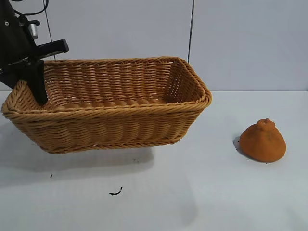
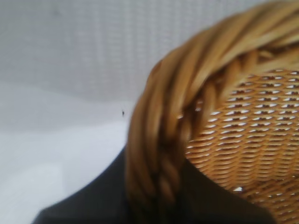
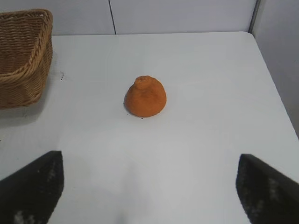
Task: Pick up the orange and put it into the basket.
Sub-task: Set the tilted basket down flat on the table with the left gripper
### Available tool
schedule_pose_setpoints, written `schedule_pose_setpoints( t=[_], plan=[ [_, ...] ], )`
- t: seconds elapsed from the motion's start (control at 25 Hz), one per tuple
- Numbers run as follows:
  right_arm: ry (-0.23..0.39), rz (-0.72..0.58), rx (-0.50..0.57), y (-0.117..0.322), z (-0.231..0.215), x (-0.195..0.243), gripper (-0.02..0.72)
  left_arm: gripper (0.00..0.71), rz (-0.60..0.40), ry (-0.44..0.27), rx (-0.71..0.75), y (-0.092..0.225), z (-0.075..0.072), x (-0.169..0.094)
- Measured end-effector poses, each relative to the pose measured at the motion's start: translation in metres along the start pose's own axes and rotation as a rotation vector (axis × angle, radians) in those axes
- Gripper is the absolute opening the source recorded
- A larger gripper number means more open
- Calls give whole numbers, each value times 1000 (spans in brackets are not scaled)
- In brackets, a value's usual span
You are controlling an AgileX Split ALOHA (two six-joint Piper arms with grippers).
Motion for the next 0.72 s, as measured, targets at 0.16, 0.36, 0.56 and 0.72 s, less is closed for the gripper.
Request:
schedule_pose_setpoints(
  t=[0.16, 0.36, 0.56, 0.72],
  plan=[
    [0, 0, 0, 0, 0, 0, 694, 94, 14, 8, 9, -3, -5, 21],
    [0, 0, 0, 0, 0, 0, 694, 94, 14, -1, 31, -7, -12, 46],
    [0, 0, 0, 0, 0, 0, 694, 94, 1, -1, 39, -10, -14, 50],
    [0, 1, 0, 0, 0, 0, 694, 167, -4, 2, 39, -11, -14, 50]
  ],
)
Point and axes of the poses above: a point on each arm's last joint axis where the gripper is mounted, x pointing out along that axis toward the gripper, z along the wrist's bending axis when the last joint is at zero, y = z × x, the point moved 10 cm from there along x, pointing out along that axis toward the gripper, and after that the axes turned 2 degrees about -x, right-handed, at the moved point
